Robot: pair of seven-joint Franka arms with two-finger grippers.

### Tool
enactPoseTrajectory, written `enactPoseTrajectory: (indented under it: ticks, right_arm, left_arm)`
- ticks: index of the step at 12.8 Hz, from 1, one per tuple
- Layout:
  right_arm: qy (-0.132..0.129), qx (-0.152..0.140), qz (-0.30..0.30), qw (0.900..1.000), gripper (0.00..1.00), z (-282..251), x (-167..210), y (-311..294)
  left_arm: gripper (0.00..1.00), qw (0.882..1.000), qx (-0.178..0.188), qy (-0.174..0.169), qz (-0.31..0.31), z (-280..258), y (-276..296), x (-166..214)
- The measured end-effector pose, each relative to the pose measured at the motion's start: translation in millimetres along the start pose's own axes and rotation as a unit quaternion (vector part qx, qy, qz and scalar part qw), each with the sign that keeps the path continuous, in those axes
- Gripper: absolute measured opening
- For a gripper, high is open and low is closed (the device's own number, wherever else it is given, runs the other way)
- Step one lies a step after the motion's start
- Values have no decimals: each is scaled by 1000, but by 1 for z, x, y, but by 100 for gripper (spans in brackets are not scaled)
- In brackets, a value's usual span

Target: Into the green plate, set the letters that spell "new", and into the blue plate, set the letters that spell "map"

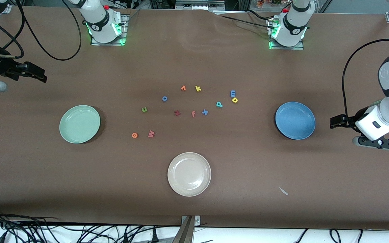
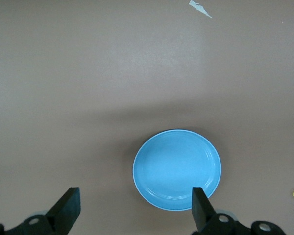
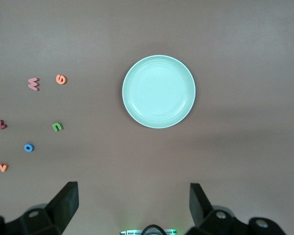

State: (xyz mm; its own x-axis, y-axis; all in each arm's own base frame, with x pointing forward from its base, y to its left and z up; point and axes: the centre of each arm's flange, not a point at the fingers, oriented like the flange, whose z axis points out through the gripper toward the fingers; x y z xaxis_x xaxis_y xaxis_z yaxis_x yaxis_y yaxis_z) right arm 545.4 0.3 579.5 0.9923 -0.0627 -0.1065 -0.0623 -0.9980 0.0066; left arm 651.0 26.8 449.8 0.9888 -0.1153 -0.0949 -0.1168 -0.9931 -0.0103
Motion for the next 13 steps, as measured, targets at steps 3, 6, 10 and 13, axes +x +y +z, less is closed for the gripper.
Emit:
enactPoseTrajectory:
  ticks: [3, 6, 10, 13]
  right_arm:
    - [0, 0, 0, 1000, 100, 0, 0, 0]
    - [0, 0, 0, 1000, 100, 0, 0, 0]
    - [0, 0, 0, 1000, 100, 0, 0, 0]
    - [0, 0, 0, 1000, 100, 0, 0, 0]
  left_arm:
    - [100, 1000, 0, 0, -2, 0, 2, 0]
    - [100, 1000, 0, 0, -2, 0, 3, 1]
    - [100, 1000, 0, -2, -2, 2, 3, 1]
    - [100, 1000, -1, -4, -2, 5, 3, 2]
